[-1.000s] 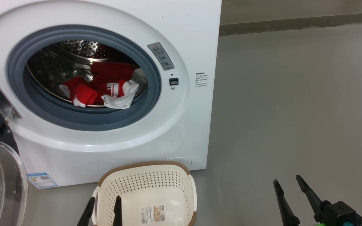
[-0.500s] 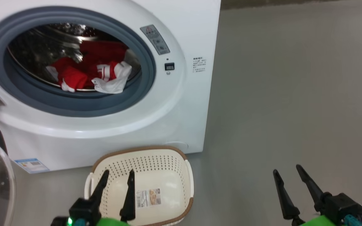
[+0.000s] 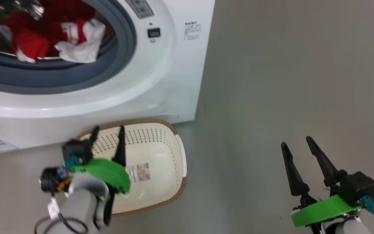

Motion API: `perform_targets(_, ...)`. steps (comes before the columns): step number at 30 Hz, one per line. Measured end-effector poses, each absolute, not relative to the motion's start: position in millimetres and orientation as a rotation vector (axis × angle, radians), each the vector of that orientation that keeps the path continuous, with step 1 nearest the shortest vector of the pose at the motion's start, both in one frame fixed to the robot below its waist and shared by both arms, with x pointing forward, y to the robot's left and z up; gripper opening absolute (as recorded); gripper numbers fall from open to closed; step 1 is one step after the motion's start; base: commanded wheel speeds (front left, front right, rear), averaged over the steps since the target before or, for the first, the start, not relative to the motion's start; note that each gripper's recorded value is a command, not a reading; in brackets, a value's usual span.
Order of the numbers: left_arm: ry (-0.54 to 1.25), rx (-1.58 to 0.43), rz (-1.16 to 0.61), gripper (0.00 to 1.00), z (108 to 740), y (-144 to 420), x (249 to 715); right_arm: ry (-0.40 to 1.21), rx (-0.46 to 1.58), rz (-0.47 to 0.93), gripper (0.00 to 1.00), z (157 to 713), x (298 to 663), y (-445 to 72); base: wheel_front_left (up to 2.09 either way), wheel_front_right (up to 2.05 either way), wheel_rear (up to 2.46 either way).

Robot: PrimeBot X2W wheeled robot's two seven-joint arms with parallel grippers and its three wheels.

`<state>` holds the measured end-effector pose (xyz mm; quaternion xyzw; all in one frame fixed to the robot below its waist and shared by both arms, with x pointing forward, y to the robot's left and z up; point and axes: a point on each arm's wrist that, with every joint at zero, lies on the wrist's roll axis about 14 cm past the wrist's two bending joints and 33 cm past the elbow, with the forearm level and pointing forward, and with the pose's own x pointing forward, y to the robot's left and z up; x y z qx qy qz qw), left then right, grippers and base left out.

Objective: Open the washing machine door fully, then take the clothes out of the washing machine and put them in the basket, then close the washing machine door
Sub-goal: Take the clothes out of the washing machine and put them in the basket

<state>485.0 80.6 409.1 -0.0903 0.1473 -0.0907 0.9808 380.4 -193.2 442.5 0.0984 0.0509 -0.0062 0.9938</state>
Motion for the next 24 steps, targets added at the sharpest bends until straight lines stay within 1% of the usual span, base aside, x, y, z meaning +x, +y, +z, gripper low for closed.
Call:
perform_targets(3, 0.301, -0.180, -0.172, 1.00, 404, 82, 508, 0.115, 0.198, -0.028, 1.00, 436, 386, -198, 0.00, 0.00, 0.00)
perform_targets(14, 0.184, -0.223, -0.113, 1.00, 423, 97, 593, 0.157, 0.210, -0.076, 1.00, 417, 399, -212, 0.00, 0.00, 0.00)
perform_targets(21, 0.164, -0.241, -0.086, 1.00, 437, 108, 642, 0.166, 0.216, -0.088, 1.00, 412, 406, -216, 0.00, 0.00, 0.00)
perform_targets(23, 0.166, -0.245, -0.089, 1.00, 439, 108, 648, 0.168, 0.219, -0.090, 1.00, 411, 406, -216, 0.00, 0.00, 0.00)
perform_targets(24, 0.178, -0.256, -0.089, 1.00, 439, 110, 659, 0.172, 0.227, -0.096, 1.00, 409, 407, -217, 0.00, 0.00, 0.00)
